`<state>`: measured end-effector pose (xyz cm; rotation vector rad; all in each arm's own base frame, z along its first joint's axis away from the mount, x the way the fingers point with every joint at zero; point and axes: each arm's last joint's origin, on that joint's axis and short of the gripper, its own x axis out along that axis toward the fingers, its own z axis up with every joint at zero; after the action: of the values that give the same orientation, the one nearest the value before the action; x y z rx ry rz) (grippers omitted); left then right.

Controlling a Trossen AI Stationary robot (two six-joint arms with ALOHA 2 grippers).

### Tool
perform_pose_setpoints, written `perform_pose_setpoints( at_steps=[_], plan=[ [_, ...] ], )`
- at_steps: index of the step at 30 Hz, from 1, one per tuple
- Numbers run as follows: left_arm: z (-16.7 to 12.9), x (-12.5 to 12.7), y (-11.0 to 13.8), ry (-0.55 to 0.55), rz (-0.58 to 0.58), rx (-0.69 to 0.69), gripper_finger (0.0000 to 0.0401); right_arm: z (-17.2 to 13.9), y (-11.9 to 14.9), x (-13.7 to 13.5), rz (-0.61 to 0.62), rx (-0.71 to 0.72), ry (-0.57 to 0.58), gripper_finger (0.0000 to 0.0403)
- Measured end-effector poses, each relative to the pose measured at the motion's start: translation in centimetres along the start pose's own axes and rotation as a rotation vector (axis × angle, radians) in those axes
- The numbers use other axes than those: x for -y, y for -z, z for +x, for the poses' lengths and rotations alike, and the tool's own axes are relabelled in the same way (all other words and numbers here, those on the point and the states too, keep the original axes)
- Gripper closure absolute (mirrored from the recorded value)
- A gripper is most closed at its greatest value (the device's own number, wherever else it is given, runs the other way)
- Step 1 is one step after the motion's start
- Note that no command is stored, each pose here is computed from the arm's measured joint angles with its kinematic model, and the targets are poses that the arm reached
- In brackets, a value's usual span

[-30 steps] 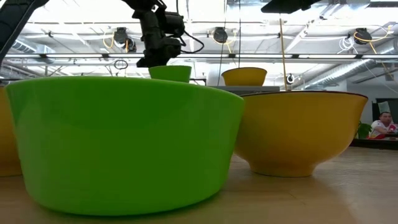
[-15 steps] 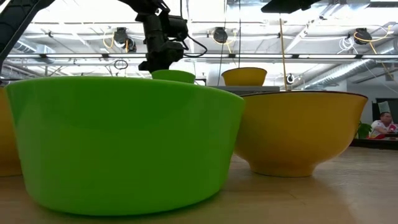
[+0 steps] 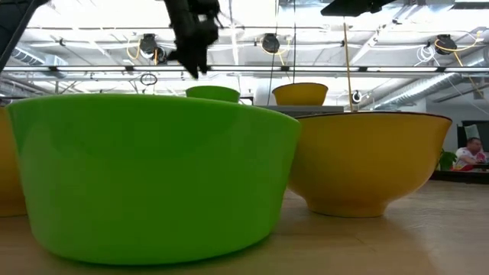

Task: Pick & Place Mini bowls
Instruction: Stack the white patterned bowl on top of the white patterned bowl on the shelf

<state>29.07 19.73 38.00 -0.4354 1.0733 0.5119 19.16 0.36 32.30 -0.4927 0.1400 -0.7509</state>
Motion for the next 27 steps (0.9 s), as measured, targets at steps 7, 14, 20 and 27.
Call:
perform_pose_setpoints(
  at_steps=[7, 14, 20, 27],
  plan=[
    [-9.3, 1.9, 2.8, 0.037, 0.095, 0.289, 0.0208, 0.0, 0.6, -0.4, -0.009, -0.007, -0.007, 0.019],
    [-13.3, 5.8, 8.9, 0.118, 0.321, 0.606, 0.0208, -0.7, 0.7, -1.3, 0.072, 0.026, -0.093, 0.0186],
    [-9.2, 6.1, 16.1, 0.186, 0.338, 0.829, 0.0208, -2.2, 0.2, -4.6, 0.142, 0.063, -0.298, 0.0191],
    [-2.3, 5.9, 22.2, 0.317, 0.325, 1.087, 0.0208, -3.4, -4.4, -12.0, 0.022, -0.088, -0.303, 0.0192]
  ],
)
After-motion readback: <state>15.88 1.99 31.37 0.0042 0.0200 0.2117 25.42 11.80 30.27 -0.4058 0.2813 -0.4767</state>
